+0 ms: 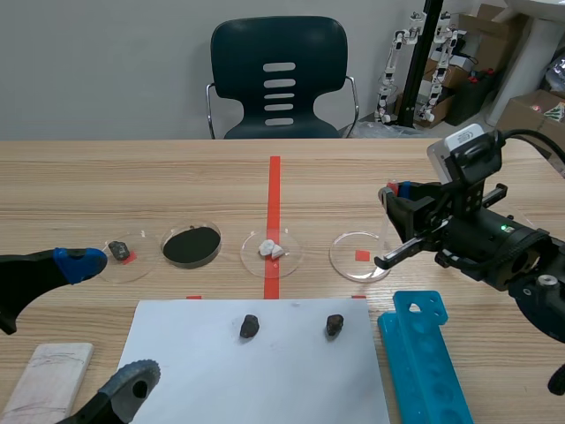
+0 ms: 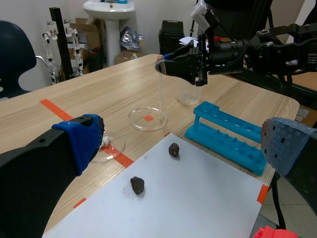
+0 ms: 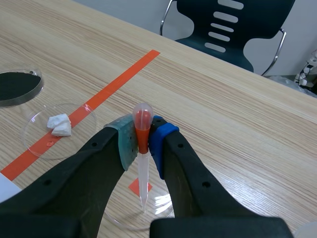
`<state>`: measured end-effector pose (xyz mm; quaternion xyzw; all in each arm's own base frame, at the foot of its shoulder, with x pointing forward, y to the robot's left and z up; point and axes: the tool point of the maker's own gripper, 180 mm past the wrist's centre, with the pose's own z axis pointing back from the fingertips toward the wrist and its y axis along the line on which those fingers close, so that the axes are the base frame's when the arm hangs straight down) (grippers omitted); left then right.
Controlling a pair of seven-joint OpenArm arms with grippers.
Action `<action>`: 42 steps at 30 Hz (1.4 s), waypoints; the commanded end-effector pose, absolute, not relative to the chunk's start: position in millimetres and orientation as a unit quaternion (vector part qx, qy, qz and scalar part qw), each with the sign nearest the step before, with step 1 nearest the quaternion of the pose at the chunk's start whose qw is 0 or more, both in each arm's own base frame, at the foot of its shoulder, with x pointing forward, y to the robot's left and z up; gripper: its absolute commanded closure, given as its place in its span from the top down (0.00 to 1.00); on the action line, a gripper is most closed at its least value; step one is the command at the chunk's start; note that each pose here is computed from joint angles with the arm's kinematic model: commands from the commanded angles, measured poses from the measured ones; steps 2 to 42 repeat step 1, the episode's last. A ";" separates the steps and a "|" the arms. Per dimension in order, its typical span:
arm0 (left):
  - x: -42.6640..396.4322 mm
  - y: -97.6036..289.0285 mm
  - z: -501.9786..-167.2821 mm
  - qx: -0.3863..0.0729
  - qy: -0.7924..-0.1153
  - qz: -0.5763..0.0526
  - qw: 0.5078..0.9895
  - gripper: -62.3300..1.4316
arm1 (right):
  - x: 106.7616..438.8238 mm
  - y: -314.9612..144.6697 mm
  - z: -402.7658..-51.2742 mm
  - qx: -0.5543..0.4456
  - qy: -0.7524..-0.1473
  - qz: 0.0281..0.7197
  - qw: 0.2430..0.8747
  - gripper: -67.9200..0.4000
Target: Draw acid from the petri dish
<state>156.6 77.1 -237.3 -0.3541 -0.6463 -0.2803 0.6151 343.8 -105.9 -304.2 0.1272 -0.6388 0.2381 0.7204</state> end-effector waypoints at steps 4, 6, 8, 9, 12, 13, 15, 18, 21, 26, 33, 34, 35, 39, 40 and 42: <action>157.4 76.1 -230.2 -0.359 -0.655 -0.273 0.606 1.00 | 351.4 -104.9 -289.0 0.130 -0.659 0.234 0.703 0.10; 157.4 76.1 -230.2 -0.359 -0.655 -0.273 0.606 1.00 | 351.4 -104.9 -289.0 0.130 -0.659 0.234 0.703 0.10; 157.4 76.1 -230.2 -0.359 -0.655 -0.273 0.606 1.00 | 351.4 -104.9 -289.0 0.130 -0.659 0.234 0.703 0.10; 157.4 76.1 -230.2 -0.359 -0.655 -0.273 0.606 1.00 | 351.4 -104.9 -289.0 0.130 -0.659 0.234 0.703 0.10; 157.4 76.1 -230.2 -0.359 -0.655 -0.273 0.606 1.00 | 351.4 -104.9 -289.0 0.130 -0.659 0.234 0.703 0.10; 157.4 76.1 -230.2 -0.359 -0.655 -0.273 0.606 1.00 | 351.4 -104.9 -289.0 0.130 -0.659 0.234 0.703 0.10; 157.4 76.1 -230.2 -0.359 -0.655 -0.273 0.606 1.00 | 351.4 -104.9 -289.0 0.130 -0.659 0.234 0.703 0.10; 157.4 76.1 -230.2 -0.359 -0.655 -0.273 0.606 1.00 | 351.4 -104.9 -289.0 0.130 -0.659 0.234 0.703 0.10; 157.4 76.1 -230.2 -0.359 -0.655 -0.273 0.606 1.00 | 351.4 -104.9 -289.0 0.130 -0.659 0.234 0.703 0.10; 157.4 76.1 -230.2 -0.359 -0.655 -0.273 0.606 1.00 | 351.4 -104.9 -289.0 0.130 -0.659 0.234 0.703 0.10; 157.4 76.1 -230.2 -0.359 -0.655 -0.273 0.606 1.00 | 351.4 -104.9 -289.0 0.130 -0.659 0.234 0.703 0.10; 157.4 76.1 -230.2 -0.359 -0.655 -0.273 0.606 1.00 | 351.4 -104.9 -289.0 0.130 -0.659 0.234 0.703 0.10; 157.4 76.1 -230.2 -0.359 -0.655 -0.273 0.606 1.00 | 351.4 -104.9 -289.0 0.130 -0.659 0.234 0.703 0.10; 157.4 76.1 -230.2 -0.359 -0.655 -0.273 0.606 1.00 | 351.4 -104.9 -289.0 0.130 -0.659 0.234 0.703 0.10; 157.4 76.1 -230.2 -0.359 -0.655 -0.273 0.606 1.00 | 351.4 -104.9 -289.0 0.130 -0.659 0.234 0.703 0.10; 157.4 76.1 -230.2 -0.359 -0.655 -0.273 0.606 1.00 | 351.4 -104.9 -289.0 0.130 -0.659 0.234 0.703 0.10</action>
